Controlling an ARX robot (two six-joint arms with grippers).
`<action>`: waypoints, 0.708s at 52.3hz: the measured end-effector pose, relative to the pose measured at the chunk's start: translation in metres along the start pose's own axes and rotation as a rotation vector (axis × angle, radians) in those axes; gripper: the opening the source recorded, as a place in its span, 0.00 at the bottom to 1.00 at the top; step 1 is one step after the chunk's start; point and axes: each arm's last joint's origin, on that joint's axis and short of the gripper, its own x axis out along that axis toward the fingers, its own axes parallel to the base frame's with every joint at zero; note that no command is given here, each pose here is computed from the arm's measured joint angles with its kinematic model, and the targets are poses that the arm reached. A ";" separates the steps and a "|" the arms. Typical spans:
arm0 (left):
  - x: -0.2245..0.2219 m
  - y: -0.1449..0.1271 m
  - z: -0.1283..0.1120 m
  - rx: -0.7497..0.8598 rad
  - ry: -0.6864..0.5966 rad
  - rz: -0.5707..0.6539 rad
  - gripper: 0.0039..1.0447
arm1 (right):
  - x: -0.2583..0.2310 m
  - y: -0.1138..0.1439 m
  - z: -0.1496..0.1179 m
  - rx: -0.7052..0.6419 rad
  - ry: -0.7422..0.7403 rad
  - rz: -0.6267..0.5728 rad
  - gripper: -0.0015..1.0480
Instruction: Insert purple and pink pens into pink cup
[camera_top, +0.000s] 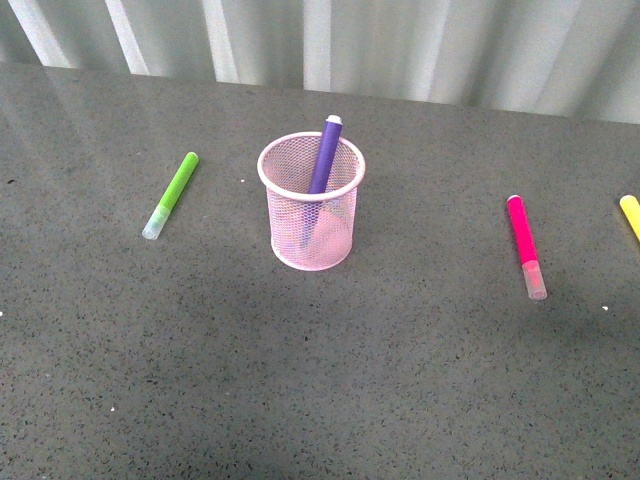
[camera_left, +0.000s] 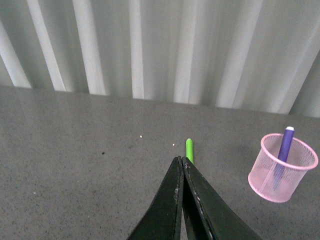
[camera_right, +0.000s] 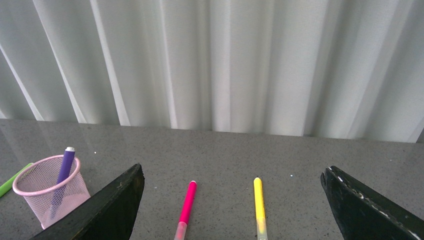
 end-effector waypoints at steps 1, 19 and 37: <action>-0.001 0.000 0.000 0.000 -0.005 0.000 0.03 | 0.000 0.000 0.000 0.000 0.000 0.000 0.93; -0.003 0.000 0.002 0.000 -0.028 0.000 0.24 | 0.000 0.000 0.000 0.000 0.000 0.000 0.93; -0.003 0.000 0.002 0.000 -0.029 0.000 0.83 | 0.000 0.000 0.000 0.000 0.000 0.000 0.93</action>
